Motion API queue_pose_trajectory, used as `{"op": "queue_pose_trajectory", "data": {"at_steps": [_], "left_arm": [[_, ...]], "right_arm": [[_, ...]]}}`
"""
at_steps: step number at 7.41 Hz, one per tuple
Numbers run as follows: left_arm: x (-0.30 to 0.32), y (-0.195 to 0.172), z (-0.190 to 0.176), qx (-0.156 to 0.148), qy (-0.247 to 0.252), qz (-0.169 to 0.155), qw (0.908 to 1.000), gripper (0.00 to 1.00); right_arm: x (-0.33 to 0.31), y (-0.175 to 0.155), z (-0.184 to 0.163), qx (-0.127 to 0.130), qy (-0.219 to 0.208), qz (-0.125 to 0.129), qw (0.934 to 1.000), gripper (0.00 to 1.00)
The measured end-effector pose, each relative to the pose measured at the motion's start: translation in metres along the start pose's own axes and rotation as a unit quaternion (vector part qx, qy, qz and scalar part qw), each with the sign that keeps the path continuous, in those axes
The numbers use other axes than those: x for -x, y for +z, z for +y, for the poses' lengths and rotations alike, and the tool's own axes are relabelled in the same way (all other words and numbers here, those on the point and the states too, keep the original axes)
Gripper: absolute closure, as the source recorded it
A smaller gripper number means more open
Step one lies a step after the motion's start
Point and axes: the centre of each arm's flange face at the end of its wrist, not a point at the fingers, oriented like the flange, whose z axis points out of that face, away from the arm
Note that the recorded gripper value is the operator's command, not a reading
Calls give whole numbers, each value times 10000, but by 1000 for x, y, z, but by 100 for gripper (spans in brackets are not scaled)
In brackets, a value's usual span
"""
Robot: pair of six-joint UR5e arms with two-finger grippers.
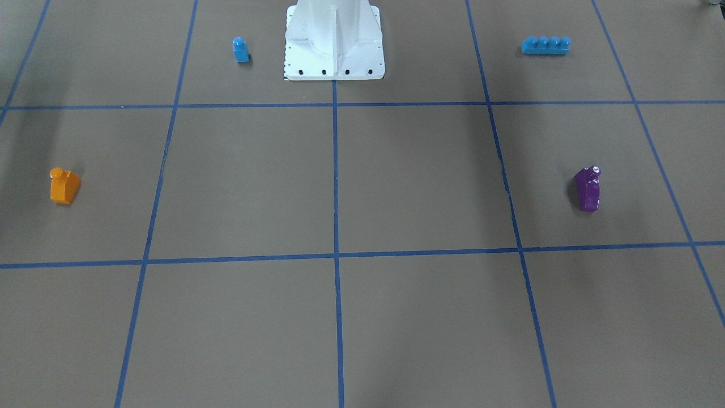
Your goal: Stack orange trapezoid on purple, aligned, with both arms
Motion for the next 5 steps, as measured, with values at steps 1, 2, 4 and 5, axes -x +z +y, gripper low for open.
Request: {"op": "queue_pose_trajectory", "data": {"at_steps": [1,2,4,5], "left_arm": [[-1,-1,0,-15,24,-3,10000,0],[-2,-3,-1,-33,63,-7,10000,0],[-9,-10,-7,-152,201,-38,9997,0],[-15,-14,-14,-289,378,-71,9988,0]], "right_arm": [[0,0,0,0,0,-9,10000,0],[1,0,0,-3,-2,-33,10000,0],[4,0,-2,-4,-29,-97,9999,0],[9,2,-4,15,-67,-158,9999,0]]}}
